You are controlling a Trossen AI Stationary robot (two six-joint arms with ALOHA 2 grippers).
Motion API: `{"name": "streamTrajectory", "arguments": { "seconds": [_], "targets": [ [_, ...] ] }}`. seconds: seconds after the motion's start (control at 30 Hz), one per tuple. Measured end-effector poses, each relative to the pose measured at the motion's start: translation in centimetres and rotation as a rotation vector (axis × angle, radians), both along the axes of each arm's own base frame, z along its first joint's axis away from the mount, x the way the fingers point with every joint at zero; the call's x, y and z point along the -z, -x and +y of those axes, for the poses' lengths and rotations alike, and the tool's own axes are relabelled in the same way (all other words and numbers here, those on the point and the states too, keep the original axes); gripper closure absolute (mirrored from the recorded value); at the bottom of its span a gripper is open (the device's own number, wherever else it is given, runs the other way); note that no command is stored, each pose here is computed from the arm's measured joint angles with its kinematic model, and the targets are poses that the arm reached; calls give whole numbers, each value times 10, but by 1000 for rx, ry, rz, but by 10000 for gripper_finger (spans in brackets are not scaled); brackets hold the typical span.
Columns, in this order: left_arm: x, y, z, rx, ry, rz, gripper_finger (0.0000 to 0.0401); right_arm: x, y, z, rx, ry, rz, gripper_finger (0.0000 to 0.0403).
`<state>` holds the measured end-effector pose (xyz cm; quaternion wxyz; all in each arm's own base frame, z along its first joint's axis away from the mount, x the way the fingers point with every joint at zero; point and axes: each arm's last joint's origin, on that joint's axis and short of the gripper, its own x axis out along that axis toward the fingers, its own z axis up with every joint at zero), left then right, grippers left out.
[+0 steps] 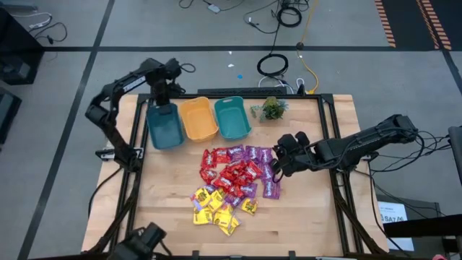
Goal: Sort candy
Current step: Move the blue bin to the top left of the table
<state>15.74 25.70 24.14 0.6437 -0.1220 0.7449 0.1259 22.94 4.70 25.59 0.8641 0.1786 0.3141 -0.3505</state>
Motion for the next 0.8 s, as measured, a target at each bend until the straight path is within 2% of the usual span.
{"name": "streamTrajectory", "arguments": {
  "seconds": [0.1,0.37,0.63,0.8],
  "targets": [
    [17,-10,5,5,31,17,393,-1,-2,0,1,-7,-21,371],
    [45,-39,17,62,5,18,388,-3,-4,1,3,-17,-57,371],
    [32,-82,19,198,-122,-87,386,-5,-8,-5,33,-27,-91,371],
    [27,-103,6,263,-142,-119,385,-5,-9,-5,33,-28,-102,371]
  ]
}}
